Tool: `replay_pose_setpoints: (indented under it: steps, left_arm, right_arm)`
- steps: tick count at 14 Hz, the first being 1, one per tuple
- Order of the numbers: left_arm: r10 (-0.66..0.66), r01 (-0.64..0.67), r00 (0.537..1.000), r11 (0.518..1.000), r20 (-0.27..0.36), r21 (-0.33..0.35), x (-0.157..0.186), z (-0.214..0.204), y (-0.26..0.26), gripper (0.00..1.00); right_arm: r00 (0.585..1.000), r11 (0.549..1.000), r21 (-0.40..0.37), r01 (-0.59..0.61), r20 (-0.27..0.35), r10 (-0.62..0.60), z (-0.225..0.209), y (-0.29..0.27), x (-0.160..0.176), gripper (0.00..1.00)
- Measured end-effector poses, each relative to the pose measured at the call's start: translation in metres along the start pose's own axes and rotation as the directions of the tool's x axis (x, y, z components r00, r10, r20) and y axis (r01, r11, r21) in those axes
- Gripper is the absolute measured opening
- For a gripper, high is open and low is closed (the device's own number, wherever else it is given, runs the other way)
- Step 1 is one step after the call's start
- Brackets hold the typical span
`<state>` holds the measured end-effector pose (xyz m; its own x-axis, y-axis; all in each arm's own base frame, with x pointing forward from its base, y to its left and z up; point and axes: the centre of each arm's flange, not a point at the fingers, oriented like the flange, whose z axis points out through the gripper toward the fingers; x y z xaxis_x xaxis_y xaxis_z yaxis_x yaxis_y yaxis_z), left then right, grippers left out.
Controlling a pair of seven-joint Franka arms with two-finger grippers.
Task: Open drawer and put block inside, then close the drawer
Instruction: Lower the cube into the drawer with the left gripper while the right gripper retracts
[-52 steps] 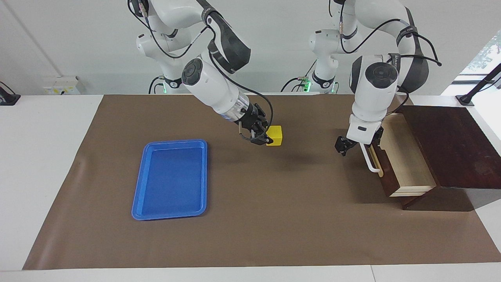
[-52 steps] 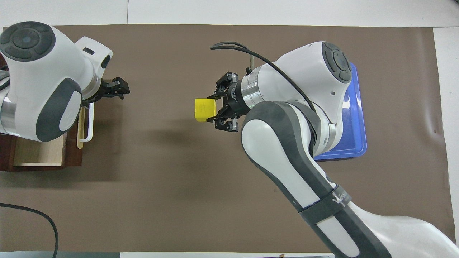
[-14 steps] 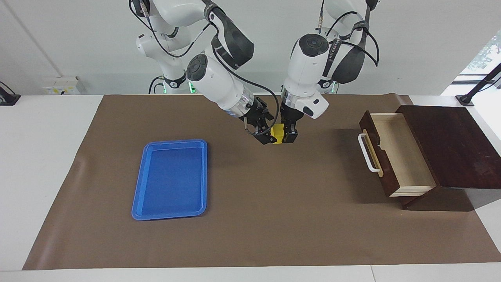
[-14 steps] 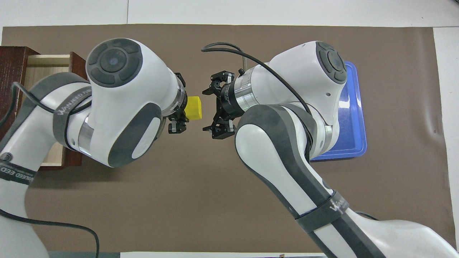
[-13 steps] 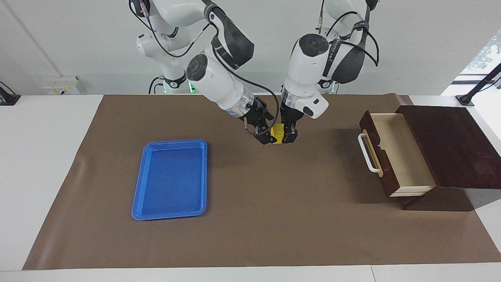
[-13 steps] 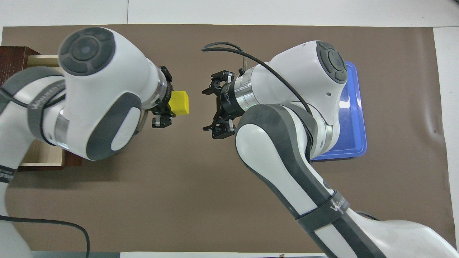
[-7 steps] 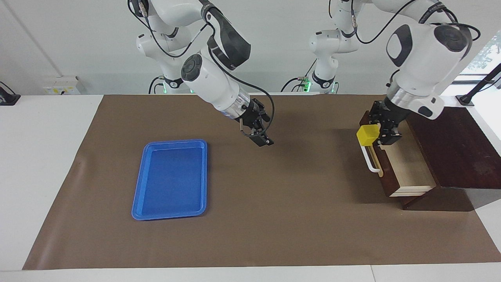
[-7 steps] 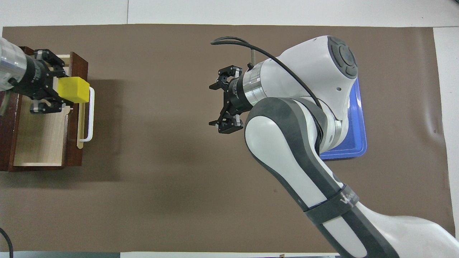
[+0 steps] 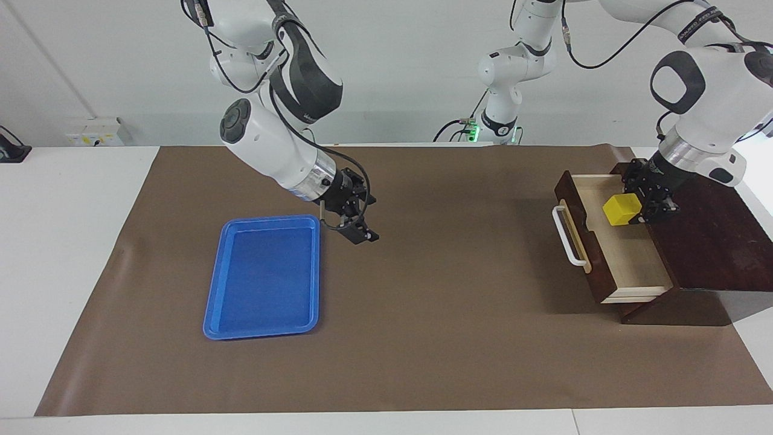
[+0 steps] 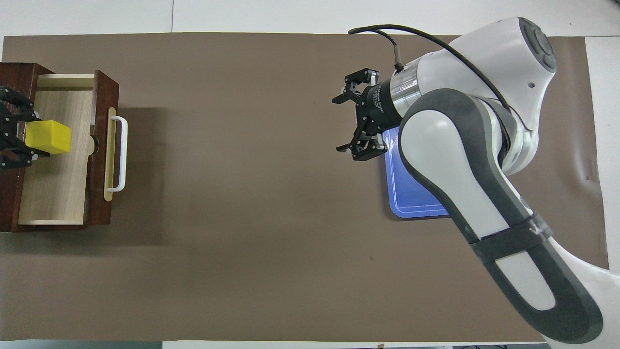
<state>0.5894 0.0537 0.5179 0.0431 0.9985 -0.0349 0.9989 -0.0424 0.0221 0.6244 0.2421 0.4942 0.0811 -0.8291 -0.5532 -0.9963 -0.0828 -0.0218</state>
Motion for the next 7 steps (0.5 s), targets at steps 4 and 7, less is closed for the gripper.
replay_pose_setpoints:
  steps: [4, 7]
  left_arm:
    - [0.004, -0.004, 1.0, 0.999, -0.001, 0.033, 0.011, 0.036, -0.021, 0.56]
    - [-0.007, 0.007, 1.0, 0.998, 0.002, 0.06, 0.015, 0.054, -0.033, 0.56]
  right_arm:
    - [0.974, 0.975, -0.074, 0.209, -0.074, -0.215, -0.027, 0.002, 0.039, 1.0]
    - [0.902, 0.9, -0.172, 0.402, -0.095, -0.421, -0.058, 0.01, 0.077, 1.0]
